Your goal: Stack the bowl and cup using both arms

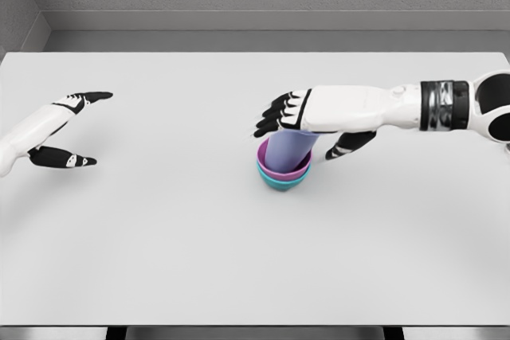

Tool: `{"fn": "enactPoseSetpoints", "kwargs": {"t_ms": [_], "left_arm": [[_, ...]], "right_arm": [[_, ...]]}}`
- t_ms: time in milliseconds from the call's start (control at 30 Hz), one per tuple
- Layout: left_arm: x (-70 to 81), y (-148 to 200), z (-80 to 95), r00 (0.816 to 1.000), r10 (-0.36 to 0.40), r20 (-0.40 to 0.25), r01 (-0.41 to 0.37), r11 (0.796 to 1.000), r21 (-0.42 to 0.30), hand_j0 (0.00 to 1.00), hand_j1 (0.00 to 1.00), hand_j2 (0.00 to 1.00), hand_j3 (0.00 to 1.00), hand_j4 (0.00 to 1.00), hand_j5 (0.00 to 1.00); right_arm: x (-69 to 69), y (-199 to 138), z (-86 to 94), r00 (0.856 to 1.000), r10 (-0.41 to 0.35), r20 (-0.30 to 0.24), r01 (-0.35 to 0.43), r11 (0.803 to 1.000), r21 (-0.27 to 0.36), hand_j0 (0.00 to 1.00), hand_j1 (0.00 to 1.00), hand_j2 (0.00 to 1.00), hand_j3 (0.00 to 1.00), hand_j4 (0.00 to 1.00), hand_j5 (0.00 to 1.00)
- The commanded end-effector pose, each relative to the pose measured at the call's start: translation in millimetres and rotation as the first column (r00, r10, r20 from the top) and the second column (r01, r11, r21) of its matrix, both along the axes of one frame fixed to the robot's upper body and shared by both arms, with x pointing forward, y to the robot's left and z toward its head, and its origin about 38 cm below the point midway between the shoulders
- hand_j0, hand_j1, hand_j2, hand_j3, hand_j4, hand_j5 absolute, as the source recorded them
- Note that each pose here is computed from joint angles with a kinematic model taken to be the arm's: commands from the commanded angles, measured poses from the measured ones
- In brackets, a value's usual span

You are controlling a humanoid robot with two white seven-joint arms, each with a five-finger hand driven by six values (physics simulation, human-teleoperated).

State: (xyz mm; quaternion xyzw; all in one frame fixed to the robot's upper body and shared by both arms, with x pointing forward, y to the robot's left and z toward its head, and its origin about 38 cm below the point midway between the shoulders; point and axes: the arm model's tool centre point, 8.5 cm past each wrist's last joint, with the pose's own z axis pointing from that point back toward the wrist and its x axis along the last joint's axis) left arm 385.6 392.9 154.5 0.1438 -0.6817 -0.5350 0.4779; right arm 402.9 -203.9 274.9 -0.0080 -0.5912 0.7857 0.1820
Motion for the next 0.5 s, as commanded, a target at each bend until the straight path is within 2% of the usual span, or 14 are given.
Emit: {"fn": "enactPoseSetpoints", "kwargs": {"t_ms": [0,33,133,167,200,267,467], "left_arm": [[0.1,0.2,1.1,1.000,0.001,0.001,-0.001,1.000,-0.007,1.00,1.00,1.00,1.00,1.00,1.00],[0.1,0.2,1.1,1.000,0.001,0.001,-0.001,1.000,-0.007,1.00,1.00,1.00,1.00,1.00,1.00],[0.1,0.2,1.1,1.000,0.001,0.001,-0.001,1.000,-0.007,1.00,1.00,1.00,1.00,1.00,1.00],[0.1,0.2,1.1,1.000,0.001,0.001,-0.001,1.000,-0.007,1.00,1.00,1.00,1.00,1.00,1.00],[0.1,0.2,1.1,1.000,0.001,0.001,-0.001,1.000,-0.007,1.00,1.00,1.00,1.00,1.00,1.00],[0.0,0.1,1.0,1.000,0.000,0.000,0.000,1.000,-0.007,1.00,1.00,1.00,1.00,1.00,1.00],[-0.4,-5.4,-2.6,1.000,-0.012,-0.010,0.012,1.000,-0.017,1.00,1.00,1.00,1.00,1.00,1.00]], "right_arm": [[3.5,-25.8,17.6,0.998,-0.058,0.036,0.059,0.998,0.000,1.00,1.00,1.00,1.00,1.00,1.00],[3.2,-38.6,24.6,0.996,-0.079,0.051,0.079,0.997,-0.003,1.00,1.00,1.00,1.00,1.00,1.00],[-0.8,-75.5,37.1,0.991,-0.125,0.048,0.126,0.992,-0.016,1.00,1.00,1.00,1.00,1.00,1.00],[3.9,-96.3,39.5,0.982,-0.186,0.033,0.186,0.982,0.000,1.00,1.00,1.00,1.00,1.00,1.00],[7.6,-120.2,34.0,0.966,-0.257,0.011,0.256,0.967,0.002,1.00,1.00,1.00,1.00,1.00,1.00],[11.0,-148.3,31.2,0.941,-0.339,-0.002,0.339,0.940,0.021,1.00,1.00,1.00,1.00,1.00,1.00],[12.4,-150.9,31.5,0.937,-0.348,-0.001,0.348,0.937,0.023,1.00,1.00,1.00,1.00,1.00,1.00]]}}
